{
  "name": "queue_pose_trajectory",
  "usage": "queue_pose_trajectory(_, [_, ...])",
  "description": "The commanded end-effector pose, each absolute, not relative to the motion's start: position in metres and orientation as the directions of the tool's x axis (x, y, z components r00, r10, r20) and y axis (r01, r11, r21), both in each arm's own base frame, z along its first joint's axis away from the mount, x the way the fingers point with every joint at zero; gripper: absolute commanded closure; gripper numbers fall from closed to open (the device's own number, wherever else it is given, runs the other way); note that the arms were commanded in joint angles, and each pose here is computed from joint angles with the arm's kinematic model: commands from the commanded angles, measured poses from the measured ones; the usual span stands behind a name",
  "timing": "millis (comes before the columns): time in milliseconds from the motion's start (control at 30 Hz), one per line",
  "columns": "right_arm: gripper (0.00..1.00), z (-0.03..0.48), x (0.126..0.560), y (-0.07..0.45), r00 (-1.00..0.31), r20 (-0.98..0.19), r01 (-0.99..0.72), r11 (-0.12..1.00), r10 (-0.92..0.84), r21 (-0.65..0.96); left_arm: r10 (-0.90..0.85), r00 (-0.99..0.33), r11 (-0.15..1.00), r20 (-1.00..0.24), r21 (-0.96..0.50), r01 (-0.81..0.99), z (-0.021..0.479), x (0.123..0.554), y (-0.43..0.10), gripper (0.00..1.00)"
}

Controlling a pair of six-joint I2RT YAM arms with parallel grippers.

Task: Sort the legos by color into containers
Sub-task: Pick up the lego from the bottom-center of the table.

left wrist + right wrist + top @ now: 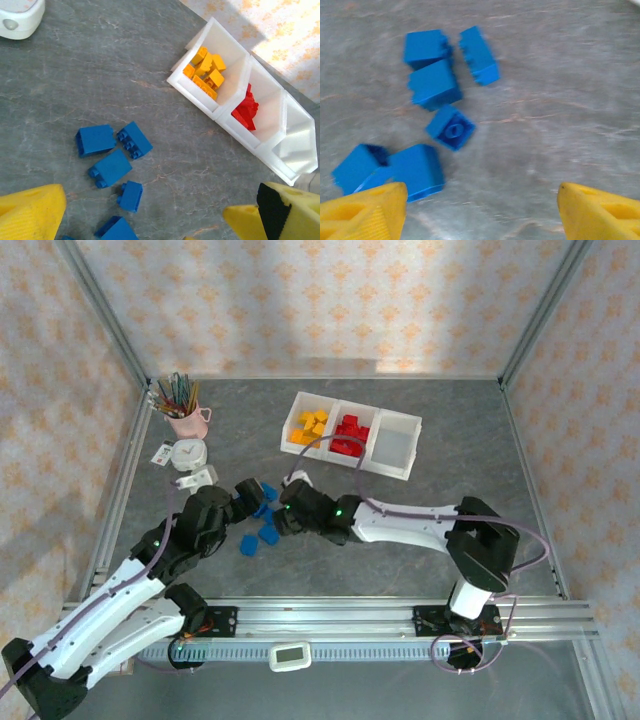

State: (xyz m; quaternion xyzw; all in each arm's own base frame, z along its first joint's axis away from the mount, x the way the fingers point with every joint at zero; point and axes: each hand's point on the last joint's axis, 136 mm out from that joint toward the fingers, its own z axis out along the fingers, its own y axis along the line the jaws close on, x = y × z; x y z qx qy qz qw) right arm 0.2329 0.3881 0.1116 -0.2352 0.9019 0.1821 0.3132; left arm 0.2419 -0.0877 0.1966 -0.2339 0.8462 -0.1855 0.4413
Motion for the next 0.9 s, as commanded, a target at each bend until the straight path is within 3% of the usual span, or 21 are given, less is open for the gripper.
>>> queue_pose_trajectory(0, [0.22, 0.096, 0.222, 0.408, -0.694, -0.649, -0.558, 0.803, -0.311, 0.211, -0.591, -0.476, 0.806, -0.652, -0.501, -0.315, 0.185, 0.231, -0.067, 0.01])
queue_pose_trajectory(133, [0.25, 0.074, 0.204, 0.425, -0.675, -0.628, -0.625, 0.753, -0.389, 0.206, -0.608, -0.466, 0.794, -0.643, -0.506, -0.338, 0.183, 0.225, -0.061, 0.01])
queue_pose_trajectory(400, [0.31, 0.051, 0.212, 0.436, -0.643, -0.625, -0.651, 0.745, -0.443, 0.142, -0.631, -0.442, 0.776, -0.637, -0.521, -0.356, 0.182, 0.221, -0.055, 0.01])
queue_pose_trajectory(867, [0.59, 0.038, 0.221, 0.449, -0.584, -0.641, -0.694, 0.716, -0.497, 0.077, -0.635, -0.440, 0.773, -0.635, -0.530, -0.349, 0.184, 0.222, -0.056, 0.01])
